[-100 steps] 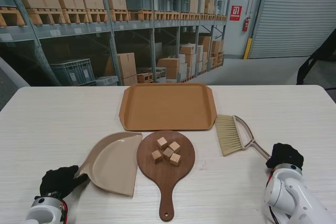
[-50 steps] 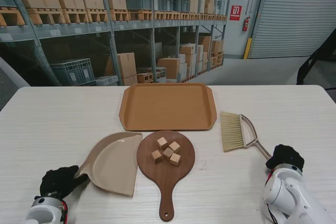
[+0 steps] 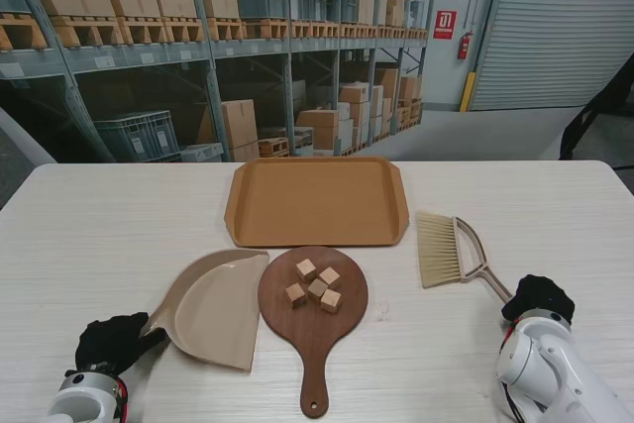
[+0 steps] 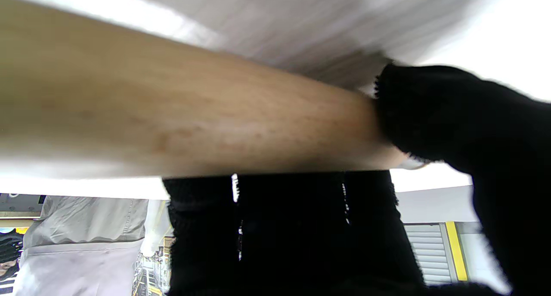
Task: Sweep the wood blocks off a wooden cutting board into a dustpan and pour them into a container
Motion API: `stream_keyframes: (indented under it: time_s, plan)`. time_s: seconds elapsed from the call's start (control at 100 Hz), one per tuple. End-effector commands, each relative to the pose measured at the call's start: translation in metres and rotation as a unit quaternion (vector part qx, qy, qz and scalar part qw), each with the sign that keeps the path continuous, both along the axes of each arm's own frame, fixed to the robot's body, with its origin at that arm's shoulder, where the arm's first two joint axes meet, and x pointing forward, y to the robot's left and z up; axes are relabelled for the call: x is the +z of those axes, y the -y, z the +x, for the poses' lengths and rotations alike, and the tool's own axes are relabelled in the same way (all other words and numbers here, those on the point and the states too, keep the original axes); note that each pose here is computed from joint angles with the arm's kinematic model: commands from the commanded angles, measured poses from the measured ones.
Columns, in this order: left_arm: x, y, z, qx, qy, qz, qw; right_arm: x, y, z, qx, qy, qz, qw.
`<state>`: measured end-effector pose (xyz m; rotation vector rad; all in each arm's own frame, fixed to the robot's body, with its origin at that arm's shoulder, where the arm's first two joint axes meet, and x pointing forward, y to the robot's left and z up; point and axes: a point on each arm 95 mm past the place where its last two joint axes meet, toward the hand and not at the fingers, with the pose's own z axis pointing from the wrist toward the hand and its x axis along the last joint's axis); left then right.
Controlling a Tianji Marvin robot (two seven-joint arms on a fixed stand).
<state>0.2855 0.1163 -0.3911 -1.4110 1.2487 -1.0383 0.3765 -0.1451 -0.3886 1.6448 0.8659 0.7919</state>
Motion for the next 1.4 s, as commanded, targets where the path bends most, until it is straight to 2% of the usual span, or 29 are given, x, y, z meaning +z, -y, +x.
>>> stream_keyframes:
  time_s: [0.0, 0.38, 0.68, 1.16, 1.39]
  plan:
    - [-0.006, 0.000, -0.004, 0.000, -0.016, 0.001, 0.9999, -0.036, -0.001, -0.023, -0.007, -0.060, 0.013, 0.9981]
    - [-0.005, -0.002, -0.005, 0.002, -0.014, 0.004, 0.9999, -0.032, -0.001, -0.023, -0.021, -0.052, 0.018, 0.9983]
    - [-0.005, -0.003, -0.006, 0.003, -0.012, 0.004, 0.9999, -0.023, -0.002, -0.022, -0.029, -0.019, 0.028, 0.9990]
    - [-0.006, -0.003, -0.004, 0.003, -0.012, 0.003, 0.9999, 0.002, -0.005, -0.021, -0.008, 0.031, 0.032, 0.9990]
    - [-0.007, -0.003, -0.004, 0.003, -0.013, 0.002, 0.9999, 0.008, -0.007, -0.021, -0.002, 0.047, 0.032, 0.9984]
